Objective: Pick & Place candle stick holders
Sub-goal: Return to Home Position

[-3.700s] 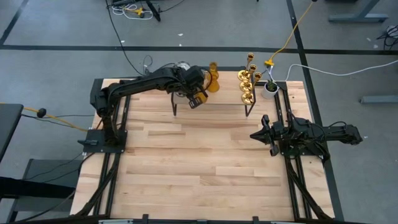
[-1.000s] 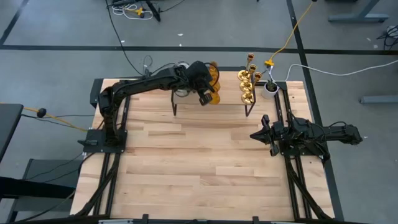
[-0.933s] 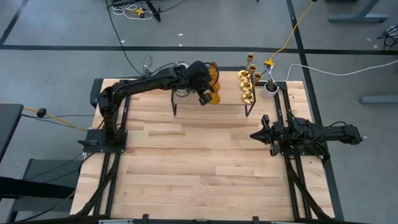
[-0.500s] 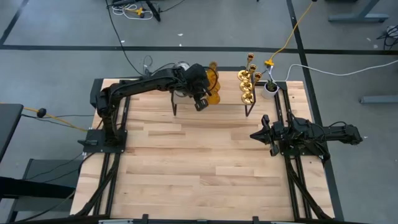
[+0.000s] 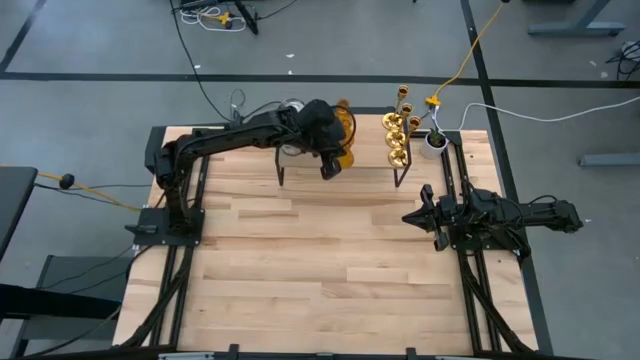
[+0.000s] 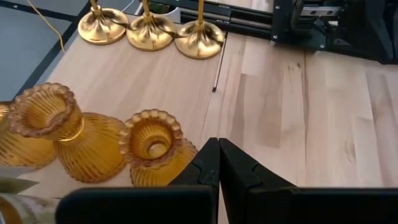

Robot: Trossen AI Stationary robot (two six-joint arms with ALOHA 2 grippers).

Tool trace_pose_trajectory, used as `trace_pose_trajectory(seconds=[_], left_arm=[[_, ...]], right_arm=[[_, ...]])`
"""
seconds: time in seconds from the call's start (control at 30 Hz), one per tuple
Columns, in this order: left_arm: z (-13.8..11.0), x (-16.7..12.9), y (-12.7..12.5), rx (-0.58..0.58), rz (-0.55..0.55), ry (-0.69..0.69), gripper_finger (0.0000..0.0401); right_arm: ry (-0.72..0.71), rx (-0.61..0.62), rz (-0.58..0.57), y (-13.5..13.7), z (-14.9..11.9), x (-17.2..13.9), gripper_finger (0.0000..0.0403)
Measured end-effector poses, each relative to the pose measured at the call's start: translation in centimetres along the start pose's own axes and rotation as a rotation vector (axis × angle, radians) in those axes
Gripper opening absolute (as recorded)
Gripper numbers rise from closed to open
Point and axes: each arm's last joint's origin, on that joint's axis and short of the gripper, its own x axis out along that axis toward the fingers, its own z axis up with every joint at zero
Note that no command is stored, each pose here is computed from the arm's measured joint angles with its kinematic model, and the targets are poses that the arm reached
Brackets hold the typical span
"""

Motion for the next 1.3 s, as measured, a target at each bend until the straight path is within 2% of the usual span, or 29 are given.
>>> trace_pose_trajectory(seconds=[1.03,1.3], left_arm=[[0.1,0.0,0.6,0.03,0.125,-0.003,0.0005],[0.4,-1.9,-0.1,0.045,0.112,-0.007,0.0004]], right_arm=[[0.0,0.0,0.0,0.0,0.0,0.0,0.002],[0.0,0.0,0.0,0.0,0.0,0.0,0.002]])
